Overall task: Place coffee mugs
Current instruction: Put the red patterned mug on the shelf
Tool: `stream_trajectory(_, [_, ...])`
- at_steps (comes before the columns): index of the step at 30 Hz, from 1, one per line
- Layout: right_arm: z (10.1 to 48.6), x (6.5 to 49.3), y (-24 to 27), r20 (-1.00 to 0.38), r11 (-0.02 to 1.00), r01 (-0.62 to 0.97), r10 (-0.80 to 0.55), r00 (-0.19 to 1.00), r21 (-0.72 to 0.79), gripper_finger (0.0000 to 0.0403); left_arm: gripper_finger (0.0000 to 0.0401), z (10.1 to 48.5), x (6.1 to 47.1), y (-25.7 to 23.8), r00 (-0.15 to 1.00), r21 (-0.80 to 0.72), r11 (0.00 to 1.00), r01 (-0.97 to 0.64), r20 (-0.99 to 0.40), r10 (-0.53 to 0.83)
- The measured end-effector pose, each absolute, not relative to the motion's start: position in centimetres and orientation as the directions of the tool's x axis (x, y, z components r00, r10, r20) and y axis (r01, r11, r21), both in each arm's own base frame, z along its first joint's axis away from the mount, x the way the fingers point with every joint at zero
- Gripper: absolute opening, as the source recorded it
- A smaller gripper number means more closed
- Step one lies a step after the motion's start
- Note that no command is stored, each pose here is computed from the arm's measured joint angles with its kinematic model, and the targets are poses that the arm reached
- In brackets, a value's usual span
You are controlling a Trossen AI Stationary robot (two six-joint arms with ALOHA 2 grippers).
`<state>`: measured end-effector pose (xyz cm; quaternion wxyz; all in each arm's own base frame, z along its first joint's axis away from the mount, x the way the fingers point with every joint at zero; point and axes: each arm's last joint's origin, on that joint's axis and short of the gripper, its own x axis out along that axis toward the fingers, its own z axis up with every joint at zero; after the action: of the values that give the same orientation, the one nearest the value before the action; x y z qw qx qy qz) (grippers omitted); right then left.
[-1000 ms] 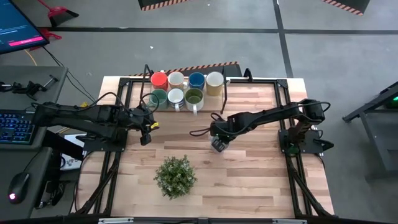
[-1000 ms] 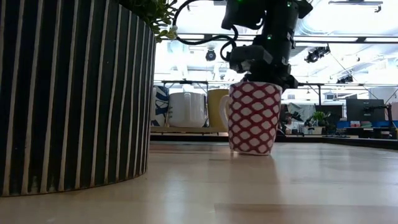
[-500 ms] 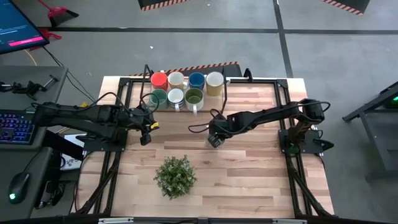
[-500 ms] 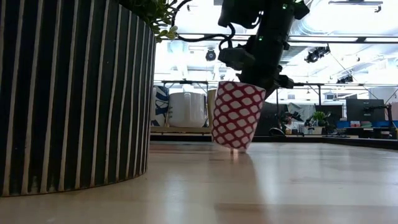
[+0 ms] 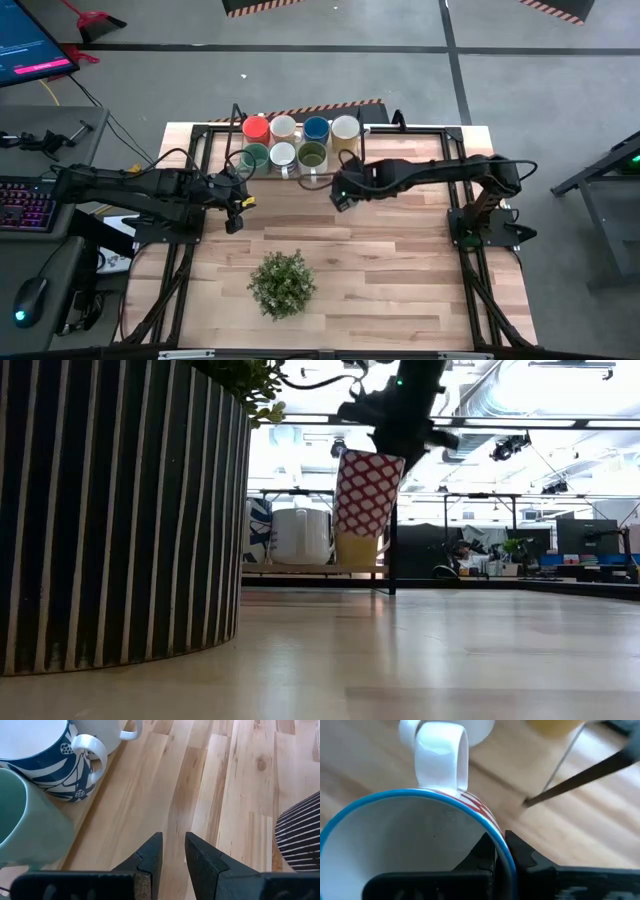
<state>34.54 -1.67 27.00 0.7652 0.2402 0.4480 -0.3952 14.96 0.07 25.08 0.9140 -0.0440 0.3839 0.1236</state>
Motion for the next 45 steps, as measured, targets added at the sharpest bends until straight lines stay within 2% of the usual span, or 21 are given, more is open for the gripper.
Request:
stream_trajectory(7, [28.2,34.9,-1.6,-0.887,0.665,0.746,-0.328,0.325,0.028,0.0,0.0074,24.9,14.8,0.1,0.657,0.022,0.965,-0.26,-0.728,0.193])
stream_trajectory(12, [27.1,34.6,-0.4,-0.919,0.801,0.599,-0.24,0.312,-0.006,0.0,0.0074,24.8,14.6,0.1,0.643,0.028,0.966,-0.259,-0.741,0.194])
stream_trajectory(18, [27.2,35.1,0.8,-0.905,0.959,0.259,-0.209,0.37,-0.116,0.0,0.0074,24.8,14.6,0.1,0.642,0.029,0.966,-0.258,-0.741,0.194])
stream_trajectory(22, [27.1,35.8,1.2,-0.901,0.993,-0.007,-0.104,0.421,-0.117,0.0,0.0074,24.8,14.6,0.1,0.642,0.029,0.966,-0.258,-0.742,0.194])
stream_trajectory(25, [26.1,36.4,1.5,-0.916,0.974,-0.205,-0.001,0.401,-0.091,0.0,0.0074,24.8,14.6,0.1,0.642,0.03,0.966,-0.257,-0.742,0.194])
stream_trajectory(29, [24.4,37.0,1.6,-0.937,0.936,-0.337,0.021,0.348,-0.104,0.0,0.0074,24.8,14.6,0.1,0.642,0.029,0.966,-0.258,-0.742,0.193])
stream_trajectory(34, [22.9,37.5,1.4,-0.951,0.879,-0.445,-0.032,0.306,-0.173,0.0,0.0074,24.8,14.6,0.1,0.642,0.029,0.966,-0.258,-0.742,0.194])
stream_trajectory(39, [22.3,37.7,1.3,-0.954,0.765,-0.592,-0.094,0.285,-0.253,0.0,0.0074,24.8,14.6,0.1,0.642,0.029,0.966,-0.258,-0.741,0.194])
stream_trajectory(45, [22.4,38.0,0.8,-0.943,0.644,-0.701,-0.11,0.313,-0.307,0.0,0.0074,24.8,14.6,0.1,0.642,0.029,0.966,-0.258,-0.741,0.194])
